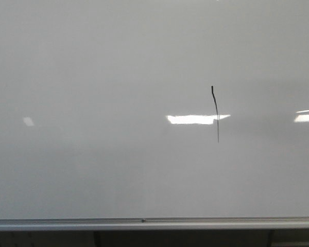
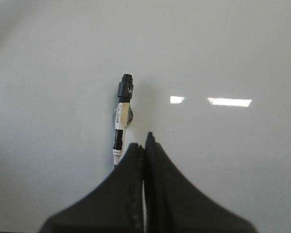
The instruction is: Write number 1 on whiteboard
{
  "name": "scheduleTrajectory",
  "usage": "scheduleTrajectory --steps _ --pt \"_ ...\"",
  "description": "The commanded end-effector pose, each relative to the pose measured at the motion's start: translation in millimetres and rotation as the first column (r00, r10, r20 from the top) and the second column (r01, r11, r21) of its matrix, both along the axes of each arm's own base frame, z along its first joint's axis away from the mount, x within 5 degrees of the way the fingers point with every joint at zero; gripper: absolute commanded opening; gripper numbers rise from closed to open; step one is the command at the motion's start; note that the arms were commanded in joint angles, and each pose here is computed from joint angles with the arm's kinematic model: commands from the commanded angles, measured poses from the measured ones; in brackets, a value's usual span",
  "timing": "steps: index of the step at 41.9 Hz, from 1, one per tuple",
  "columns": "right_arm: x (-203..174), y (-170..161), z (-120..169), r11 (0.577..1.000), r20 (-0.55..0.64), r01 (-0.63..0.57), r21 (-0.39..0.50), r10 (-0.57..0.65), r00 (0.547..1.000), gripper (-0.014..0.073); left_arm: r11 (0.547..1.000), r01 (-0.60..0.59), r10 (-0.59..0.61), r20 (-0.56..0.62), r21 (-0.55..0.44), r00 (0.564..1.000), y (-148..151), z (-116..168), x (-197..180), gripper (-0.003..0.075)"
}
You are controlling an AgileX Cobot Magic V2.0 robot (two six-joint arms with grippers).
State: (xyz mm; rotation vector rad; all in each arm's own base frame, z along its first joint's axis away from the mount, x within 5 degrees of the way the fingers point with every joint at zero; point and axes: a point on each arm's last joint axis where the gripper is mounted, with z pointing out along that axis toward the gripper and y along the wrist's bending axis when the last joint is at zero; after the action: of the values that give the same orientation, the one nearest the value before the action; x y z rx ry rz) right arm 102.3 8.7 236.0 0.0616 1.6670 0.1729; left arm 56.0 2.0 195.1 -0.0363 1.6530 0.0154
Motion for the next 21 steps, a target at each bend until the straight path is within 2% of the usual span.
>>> scheduleTrajectory --steps 1,4,10,21 --pt "-14.8 -9.0 -16.1 0.997 0.087 0.078 0.014 -0.079 0.993 -0.006 1.0 0.002 -0.002 0.074 -0.006 0.997 -0.2 0.8 0.0 -0.002" --pt "-24.1 -10.7 -30.3 0.995 0.051 0.097 0.006 -0.098 0.994 -0.006 1.0 0.002 -0.002 0.074 -0.006 0.997 -0.2 0.8 0.0 -0.002" --pt "-33.7 -10.1 -39.2 0.995 -0.031 0.1 -0.017 -0.1 0.994 -0.006 1.0 0.002 -0.002 0.074 -0.006 0.997 -0.2 0.8 0.0 -0.002" --pt "-44.0 -9.5 -39.4 0.994 0.008 0.093 -0.06 -0.093 0.996 -0.006 1.0 0.002 -0.002 0.074 -0.006 0.997 -0.2 0.8 0.0 -0.002"
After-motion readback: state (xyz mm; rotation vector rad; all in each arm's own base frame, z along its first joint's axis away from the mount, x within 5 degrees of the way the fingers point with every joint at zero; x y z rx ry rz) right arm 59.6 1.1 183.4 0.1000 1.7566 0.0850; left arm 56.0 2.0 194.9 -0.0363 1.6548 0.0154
